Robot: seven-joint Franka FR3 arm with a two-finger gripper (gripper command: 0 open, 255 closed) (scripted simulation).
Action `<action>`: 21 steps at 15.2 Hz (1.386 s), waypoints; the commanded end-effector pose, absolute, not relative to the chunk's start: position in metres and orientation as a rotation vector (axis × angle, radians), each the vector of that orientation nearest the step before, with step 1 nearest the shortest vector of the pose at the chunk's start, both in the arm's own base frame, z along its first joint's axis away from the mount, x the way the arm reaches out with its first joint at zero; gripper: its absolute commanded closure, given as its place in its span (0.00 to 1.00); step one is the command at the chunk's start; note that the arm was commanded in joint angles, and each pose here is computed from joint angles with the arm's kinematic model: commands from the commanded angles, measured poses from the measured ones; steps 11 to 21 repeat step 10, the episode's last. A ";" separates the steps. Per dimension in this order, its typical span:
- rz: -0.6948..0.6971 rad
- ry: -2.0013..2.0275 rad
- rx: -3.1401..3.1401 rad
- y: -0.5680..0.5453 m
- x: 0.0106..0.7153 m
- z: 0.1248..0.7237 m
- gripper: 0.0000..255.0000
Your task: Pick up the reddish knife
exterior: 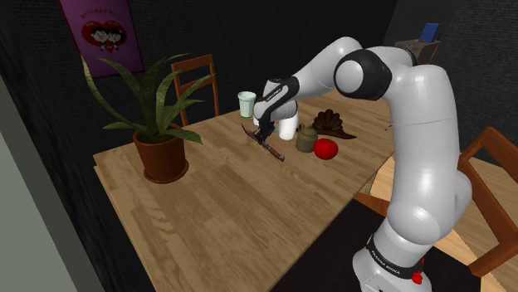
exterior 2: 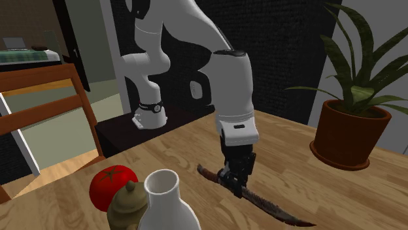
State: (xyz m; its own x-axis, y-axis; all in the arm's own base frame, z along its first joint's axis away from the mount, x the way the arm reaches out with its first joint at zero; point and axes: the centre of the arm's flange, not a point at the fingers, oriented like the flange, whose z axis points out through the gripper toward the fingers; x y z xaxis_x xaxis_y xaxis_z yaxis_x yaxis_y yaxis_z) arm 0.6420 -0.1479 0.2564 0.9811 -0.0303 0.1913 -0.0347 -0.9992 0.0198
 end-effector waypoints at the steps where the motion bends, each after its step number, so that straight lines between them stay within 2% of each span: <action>1: 0.299 -0.051 3.104 -0.148 0.641 0.267 1.00; 8: 0.299 -0.051 3.104 -0.148 0.641 0.304 1.00; 21: 0.299 -0.051 3.104 -0.148 0.641 0.305 1.00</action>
